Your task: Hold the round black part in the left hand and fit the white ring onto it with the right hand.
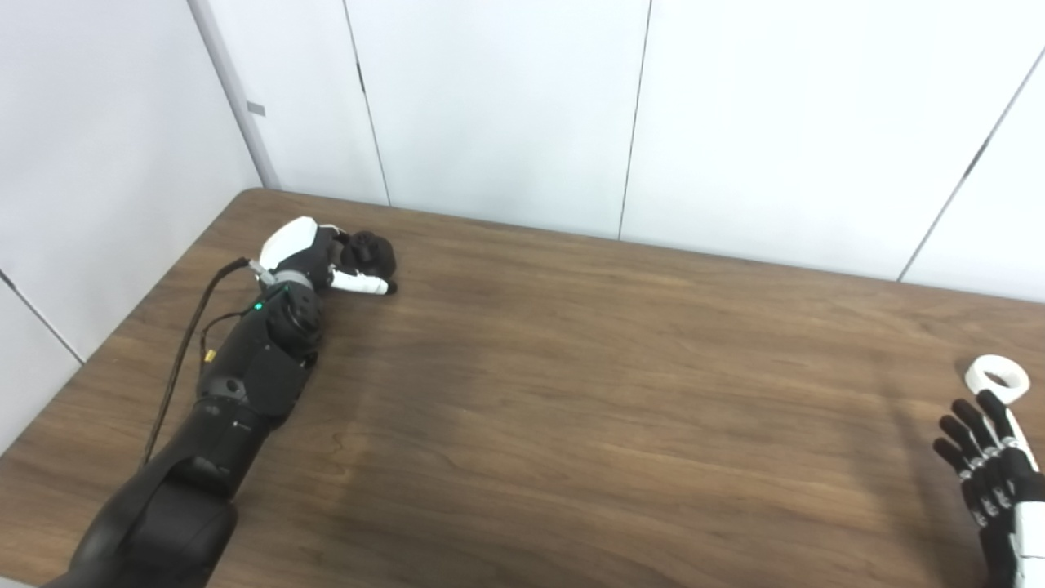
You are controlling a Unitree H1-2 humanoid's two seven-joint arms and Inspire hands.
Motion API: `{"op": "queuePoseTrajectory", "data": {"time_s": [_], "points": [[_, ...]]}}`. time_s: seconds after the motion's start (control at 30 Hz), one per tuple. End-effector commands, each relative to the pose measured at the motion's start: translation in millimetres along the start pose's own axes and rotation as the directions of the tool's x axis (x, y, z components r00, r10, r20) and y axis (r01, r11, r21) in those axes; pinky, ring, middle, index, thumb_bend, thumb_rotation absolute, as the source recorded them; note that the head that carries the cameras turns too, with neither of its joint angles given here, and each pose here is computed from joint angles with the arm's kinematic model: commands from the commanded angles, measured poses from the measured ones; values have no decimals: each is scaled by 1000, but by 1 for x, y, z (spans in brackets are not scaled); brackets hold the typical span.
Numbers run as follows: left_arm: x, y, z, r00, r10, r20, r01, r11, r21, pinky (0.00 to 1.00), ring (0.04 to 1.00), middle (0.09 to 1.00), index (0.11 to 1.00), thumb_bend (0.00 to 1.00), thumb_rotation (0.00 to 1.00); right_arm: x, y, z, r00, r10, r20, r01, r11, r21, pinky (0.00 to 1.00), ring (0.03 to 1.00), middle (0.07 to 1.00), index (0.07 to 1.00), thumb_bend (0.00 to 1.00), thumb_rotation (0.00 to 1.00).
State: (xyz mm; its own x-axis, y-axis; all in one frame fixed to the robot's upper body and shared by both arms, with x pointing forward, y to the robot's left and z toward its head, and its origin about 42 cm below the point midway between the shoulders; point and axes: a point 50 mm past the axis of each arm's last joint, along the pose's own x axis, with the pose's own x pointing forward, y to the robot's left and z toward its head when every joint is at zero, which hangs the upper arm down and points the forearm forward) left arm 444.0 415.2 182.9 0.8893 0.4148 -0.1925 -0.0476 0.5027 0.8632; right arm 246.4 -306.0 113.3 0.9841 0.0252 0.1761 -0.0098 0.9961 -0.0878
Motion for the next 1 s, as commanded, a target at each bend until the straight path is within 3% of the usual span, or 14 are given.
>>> {"op": "queuePoseTrajectory", "data": {"time_s": [0.0, 0.3, 0.5, 0.53, 0.63, 0.97], "points": [[8, 30, 23, 995, 87, 48, -87, 996, -1, 1000, 1000, 935, 795, 963, 303, -33, 10, -30, 993, -24, -119, 30, 998, 51, 904, 926, 935, 953, 586, 997], [9, 31, 21, 995, 95, 41, -94, 995, -13, 1000, 1000, 928, 775, 934, 280, -33, 11, -28, 992, -26, -122, 32, 998, 49, 902, 923, 933, 953, 580, 1000], [8, 33, 18, 990, 127, 60, -126, 992, -30, 1000, 975, 881, 650, 863, 202, -33, 10, -28, 993, -26, -117, 32, 998, 49, 904, 920, 933, 952, 571, 1000], [8, 33, 17, 989, 134, 65, -131, 990, -42, 1000, 965, 850, 553, 664, 118, -34, 10, -28, 993, -27, -119, 33, 998, 49, 903, 920, 932, 951, 569, 1000], [8, 32, 16, 986, 143, 84, -140, 990, -33, 1000, 941, 812, 492, 542, 59, -34, 10, -28, 992, -26, -120, 32, 998, 49, 909, 922, 931, 952, 573, 998], [3, 34, 17, 978, 148, 146, -158, 986, 59, 1000, 896, 744, 484, 521, 44, -33, 9, -29, 992, -26, -120, 32, 998, 47, 900, 923, 932, 957, 579, 1000]]}}
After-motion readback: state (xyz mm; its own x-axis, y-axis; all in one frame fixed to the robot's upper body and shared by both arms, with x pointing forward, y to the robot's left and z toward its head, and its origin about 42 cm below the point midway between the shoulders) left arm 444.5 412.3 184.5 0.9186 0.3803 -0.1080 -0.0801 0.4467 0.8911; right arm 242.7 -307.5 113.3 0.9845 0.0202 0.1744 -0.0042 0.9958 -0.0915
